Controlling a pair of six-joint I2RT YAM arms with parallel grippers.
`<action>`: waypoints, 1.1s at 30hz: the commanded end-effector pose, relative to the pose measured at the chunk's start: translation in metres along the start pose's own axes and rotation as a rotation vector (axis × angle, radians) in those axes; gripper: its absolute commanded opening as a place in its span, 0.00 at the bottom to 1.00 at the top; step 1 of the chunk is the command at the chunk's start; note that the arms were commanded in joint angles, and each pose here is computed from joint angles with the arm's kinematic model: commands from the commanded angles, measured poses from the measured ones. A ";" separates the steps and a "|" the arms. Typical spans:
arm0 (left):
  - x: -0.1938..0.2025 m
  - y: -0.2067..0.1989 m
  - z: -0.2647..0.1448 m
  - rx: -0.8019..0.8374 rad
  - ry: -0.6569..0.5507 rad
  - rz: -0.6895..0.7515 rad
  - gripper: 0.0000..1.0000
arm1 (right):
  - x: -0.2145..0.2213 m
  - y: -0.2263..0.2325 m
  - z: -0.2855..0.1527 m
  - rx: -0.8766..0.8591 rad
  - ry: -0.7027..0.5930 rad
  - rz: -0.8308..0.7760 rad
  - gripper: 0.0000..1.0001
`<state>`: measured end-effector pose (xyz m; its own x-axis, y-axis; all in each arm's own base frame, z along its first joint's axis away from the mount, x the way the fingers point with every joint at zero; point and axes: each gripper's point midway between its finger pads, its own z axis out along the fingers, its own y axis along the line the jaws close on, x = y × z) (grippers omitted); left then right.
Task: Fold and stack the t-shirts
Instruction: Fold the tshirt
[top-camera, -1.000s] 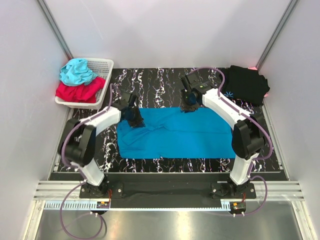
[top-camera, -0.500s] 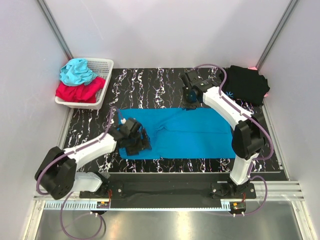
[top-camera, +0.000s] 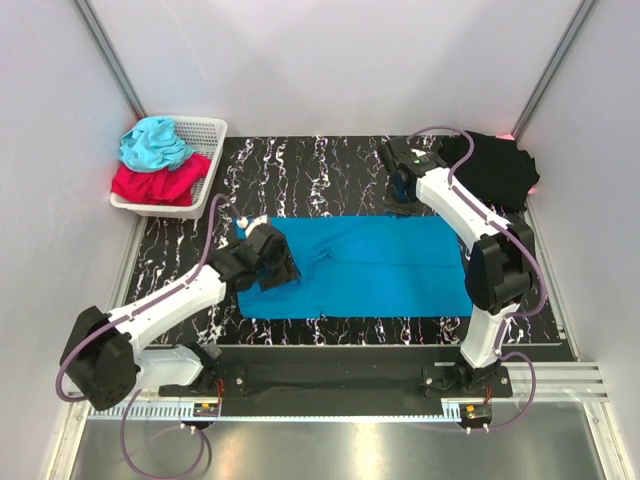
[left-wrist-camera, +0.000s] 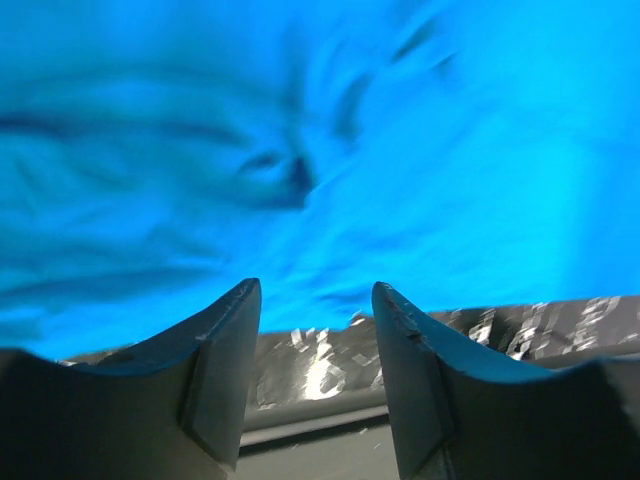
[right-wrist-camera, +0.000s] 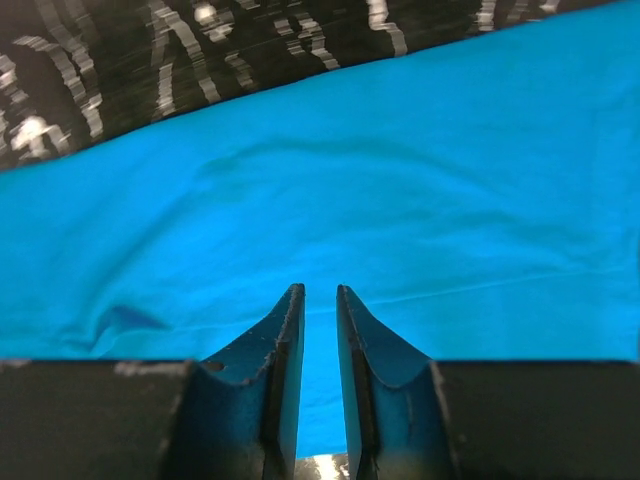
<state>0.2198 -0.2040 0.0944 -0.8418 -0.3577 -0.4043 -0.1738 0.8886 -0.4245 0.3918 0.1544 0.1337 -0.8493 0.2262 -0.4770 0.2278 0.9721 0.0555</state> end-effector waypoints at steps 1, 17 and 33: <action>-0.045 -0.028 -0.014 0.031 -0.139 0.034 0.55 | -0.005 -0.034 0.010 0.089 0.002 0.073 0.26; -0.115 0.031 0.072 -0.188 0.002 -0.130 0.59 | 0.026 -0.086 0.063 0.105 0.163 0.133 0.35; -0.141 0.037 0.101 -0.188 0.056 -0.164 0.59 | 0.025 -0.102 0.100 0.117 0.221 0.163 0.35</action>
<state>0.3762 -0.1424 0.0566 -0.8063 -0.4984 -0.3186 -0.4142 0.8602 -0.2975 0.3788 0.0510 0.0199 -0.8826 0.4066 -0.2362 0.4255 0.9044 -0.0331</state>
